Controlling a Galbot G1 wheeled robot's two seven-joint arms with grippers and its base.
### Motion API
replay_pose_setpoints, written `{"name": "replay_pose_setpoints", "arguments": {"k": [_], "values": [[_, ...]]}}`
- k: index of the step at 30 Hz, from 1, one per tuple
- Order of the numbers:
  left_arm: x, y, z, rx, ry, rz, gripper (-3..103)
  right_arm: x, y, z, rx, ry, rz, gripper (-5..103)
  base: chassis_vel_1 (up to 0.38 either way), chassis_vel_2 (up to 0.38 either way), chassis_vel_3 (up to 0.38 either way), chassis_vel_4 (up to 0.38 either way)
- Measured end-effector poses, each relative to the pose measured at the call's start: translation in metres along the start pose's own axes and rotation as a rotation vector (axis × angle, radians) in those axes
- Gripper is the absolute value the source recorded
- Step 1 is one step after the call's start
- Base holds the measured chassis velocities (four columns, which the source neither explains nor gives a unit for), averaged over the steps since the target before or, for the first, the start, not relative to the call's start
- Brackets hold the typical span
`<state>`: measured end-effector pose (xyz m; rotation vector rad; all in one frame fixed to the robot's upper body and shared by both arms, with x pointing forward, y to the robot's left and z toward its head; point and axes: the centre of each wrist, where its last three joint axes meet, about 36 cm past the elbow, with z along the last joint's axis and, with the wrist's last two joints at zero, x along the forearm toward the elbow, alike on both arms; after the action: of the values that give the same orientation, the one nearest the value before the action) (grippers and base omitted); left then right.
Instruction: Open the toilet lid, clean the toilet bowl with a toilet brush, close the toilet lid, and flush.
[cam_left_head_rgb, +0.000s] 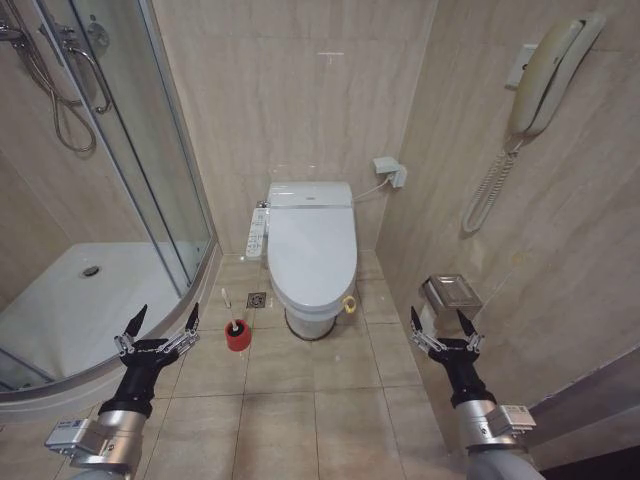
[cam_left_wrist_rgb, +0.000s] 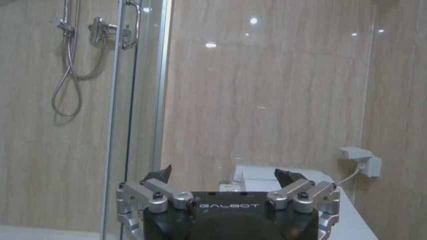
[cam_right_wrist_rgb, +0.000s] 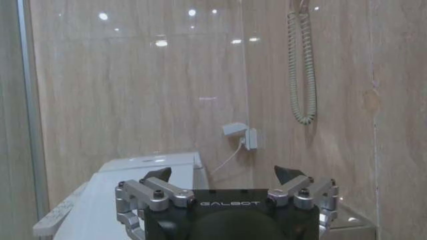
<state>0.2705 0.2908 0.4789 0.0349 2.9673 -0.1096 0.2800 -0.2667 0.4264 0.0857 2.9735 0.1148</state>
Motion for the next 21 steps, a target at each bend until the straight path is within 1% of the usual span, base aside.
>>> {"name": "replay_pose_setpoints", "arguments": {"k": [2,9,16,21], "values": [[0.0,0.0,0.0,0.0,0.0,0.0,100,0.0,0.0002,0.0001,-0.012,0.0,0.001,100,0.0,0.0,0.0,0.0],[0.0,0.0,0.0,0.0,0.0,0.0,100,0.0004,0.0001,0.0006,-0.014,0.001,0.003,100,0.0,0.0,0.0,0.0],[0.0,0.0,0.0,0.0,0.0,0.0,100,0.0025,-0.0021,0.0038,0.005,0.015,0.0,100,0.0,0.0,0.0,0.0],[0.0,0.0,0.0,0.0,0.0,0.0,100,0.0025,-0.0031,0.0072,0.003,0.02,0.007,100,0.0,0.0,0.0,0.0]]}}
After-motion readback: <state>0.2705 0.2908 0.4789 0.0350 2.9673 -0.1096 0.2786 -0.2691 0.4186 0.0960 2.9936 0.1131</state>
